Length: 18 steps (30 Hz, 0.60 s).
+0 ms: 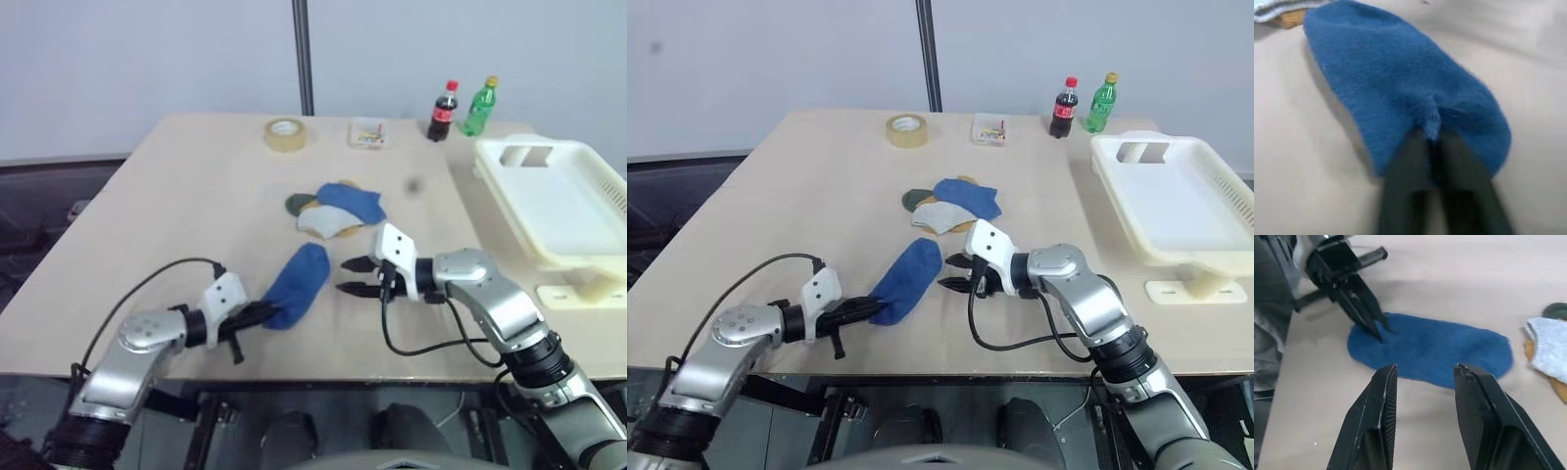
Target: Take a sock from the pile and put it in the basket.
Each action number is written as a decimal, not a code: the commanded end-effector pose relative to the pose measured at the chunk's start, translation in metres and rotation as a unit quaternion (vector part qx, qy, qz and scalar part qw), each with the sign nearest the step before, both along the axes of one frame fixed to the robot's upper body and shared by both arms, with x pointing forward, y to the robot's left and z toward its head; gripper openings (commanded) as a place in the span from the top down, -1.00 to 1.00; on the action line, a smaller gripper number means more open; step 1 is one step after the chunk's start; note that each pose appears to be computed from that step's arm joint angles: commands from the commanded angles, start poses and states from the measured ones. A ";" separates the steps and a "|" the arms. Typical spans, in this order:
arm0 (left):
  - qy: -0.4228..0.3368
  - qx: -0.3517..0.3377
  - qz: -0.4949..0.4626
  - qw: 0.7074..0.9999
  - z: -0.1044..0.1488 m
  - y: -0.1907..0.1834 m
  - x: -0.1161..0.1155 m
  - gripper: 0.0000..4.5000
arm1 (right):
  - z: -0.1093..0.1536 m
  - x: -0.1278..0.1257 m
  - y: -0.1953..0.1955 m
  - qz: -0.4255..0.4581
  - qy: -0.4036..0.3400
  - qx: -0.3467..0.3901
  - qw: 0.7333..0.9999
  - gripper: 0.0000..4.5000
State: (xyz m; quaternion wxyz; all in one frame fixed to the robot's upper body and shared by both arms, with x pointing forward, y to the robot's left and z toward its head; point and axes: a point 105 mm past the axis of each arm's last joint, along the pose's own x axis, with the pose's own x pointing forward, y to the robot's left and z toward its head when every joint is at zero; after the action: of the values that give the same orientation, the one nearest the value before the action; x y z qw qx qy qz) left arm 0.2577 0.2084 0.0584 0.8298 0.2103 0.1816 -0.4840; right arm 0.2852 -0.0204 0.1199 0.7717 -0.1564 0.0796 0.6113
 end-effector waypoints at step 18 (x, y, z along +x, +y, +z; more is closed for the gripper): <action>-0.036 0.003 -0.014 0.999 0.054 0.055 0.013 0.03 | -0.028 0.066 0.097 -0.045 -0.039 0.000 0.998 0.17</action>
State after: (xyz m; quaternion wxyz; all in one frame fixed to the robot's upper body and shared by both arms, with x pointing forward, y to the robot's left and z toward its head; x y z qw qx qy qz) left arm 0.2690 0.2587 0.0870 0.8042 0.2314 0.1817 -0.5164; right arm 0.3427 0.0775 0.0905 0.7919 -0.1691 0.0680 0.5829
